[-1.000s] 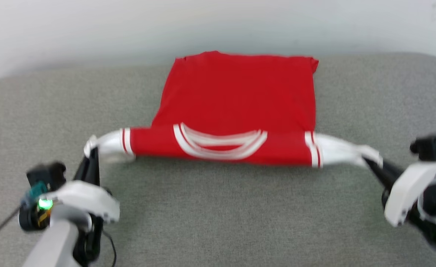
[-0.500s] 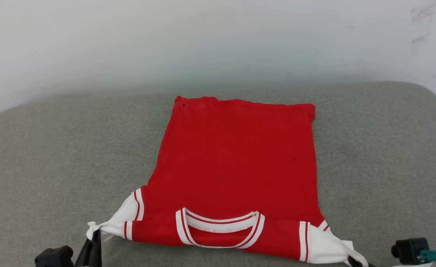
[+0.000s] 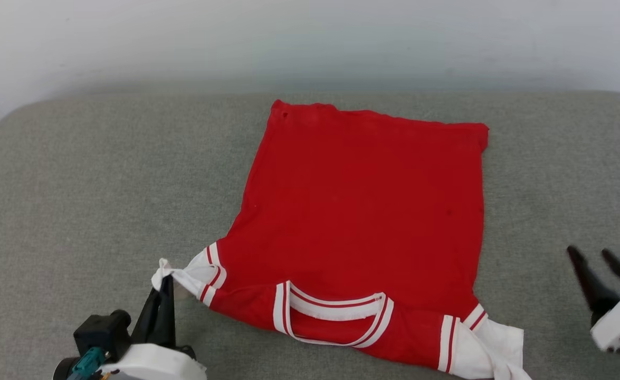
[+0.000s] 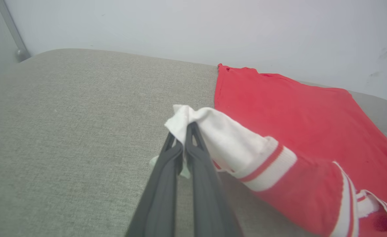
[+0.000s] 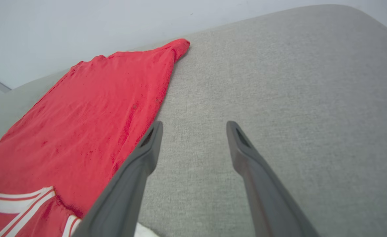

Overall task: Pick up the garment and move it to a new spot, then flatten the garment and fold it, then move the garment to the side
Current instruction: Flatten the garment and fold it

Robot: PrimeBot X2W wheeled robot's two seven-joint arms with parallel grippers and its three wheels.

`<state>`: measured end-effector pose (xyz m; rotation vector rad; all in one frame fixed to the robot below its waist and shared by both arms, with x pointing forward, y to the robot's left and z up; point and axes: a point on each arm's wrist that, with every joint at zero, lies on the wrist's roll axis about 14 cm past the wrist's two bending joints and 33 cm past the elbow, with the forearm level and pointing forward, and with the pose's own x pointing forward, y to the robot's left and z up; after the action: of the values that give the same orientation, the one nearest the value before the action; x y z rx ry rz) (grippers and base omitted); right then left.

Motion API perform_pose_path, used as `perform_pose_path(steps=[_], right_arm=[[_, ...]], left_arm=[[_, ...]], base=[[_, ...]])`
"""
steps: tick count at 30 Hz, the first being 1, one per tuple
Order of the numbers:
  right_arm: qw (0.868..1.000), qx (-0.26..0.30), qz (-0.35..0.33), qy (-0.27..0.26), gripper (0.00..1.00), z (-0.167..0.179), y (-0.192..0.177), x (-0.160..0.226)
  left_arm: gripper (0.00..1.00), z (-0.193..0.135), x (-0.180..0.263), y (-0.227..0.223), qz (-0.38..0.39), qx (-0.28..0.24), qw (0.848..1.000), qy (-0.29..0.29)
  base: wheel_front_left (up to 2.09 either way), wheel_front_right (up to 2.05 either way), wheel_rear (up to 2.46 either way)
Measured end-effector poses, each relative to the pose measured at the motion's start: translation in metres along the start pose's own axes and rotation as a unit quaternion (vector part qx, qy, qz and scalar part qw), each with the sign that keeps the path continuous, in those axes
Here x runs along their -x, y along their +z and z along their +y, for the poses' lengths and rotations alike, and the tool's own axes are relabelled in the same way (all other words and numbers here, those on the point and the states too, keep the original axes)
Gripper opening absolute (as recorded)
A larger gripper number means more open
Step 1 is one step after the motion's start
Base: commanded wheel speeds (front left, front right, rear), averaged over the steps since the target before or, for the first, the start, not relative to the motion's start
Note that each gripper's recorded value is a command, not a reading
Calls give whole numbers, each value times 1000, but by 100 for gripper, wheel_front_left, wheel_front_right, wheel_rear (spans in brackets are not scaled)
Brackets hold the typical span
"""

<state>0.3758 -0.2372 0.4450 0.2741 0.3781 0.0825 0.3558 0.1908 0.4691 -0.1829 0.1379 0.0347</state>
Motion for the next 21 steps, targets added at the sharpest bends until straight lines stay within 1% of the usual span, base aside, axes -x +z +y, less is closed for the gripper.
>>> perform_pose_path(steps=[3, 6, 10, 13, 14, 15, 18, 21], right_arm=[[999, -2, -36, -20, 100, -16, 34, -28], [999, 9, -32, -30, 100, -27, 51, -57], [999, 27, -21, -18, 100, -21, 80, -105], [999, 33, 13, -14, 100, -20, 92, -139], [997, 41, 62, -16, 100, -21, 90, -160], [996, 37, 83, -14, 100, -19, 88, -170], [988, 36, 151, -6, 100, -9, 78, -197], [979, 37, 202, 3, 100, 1, 64, -220]], left_arm=[[0, -7, -11, 0, -6, 5, 1000, -8], [0, -14, -22, 1, -12, 16, 1000, -16], [0, -23, -42, 2, -22, 18, 999, -25], [0, -30, -54, -2, -20, 19, 999, -37], [0, -34, -63, -3, -22, 19, 999, -44], [0, -35, -67, -2, -25, 20, 998, -45], [0, -37, -76, 2, -37, 19, 998, -45], [0, -35, -83, 2, -43, 20, 998, -40]], base=[[0, 0, 0], [0, 0, 0], [0, 0, 0], [0, 0, 0], [0, 0, 0], [0, 0, 0], [0, 0, 0], [0, 0, 0]])
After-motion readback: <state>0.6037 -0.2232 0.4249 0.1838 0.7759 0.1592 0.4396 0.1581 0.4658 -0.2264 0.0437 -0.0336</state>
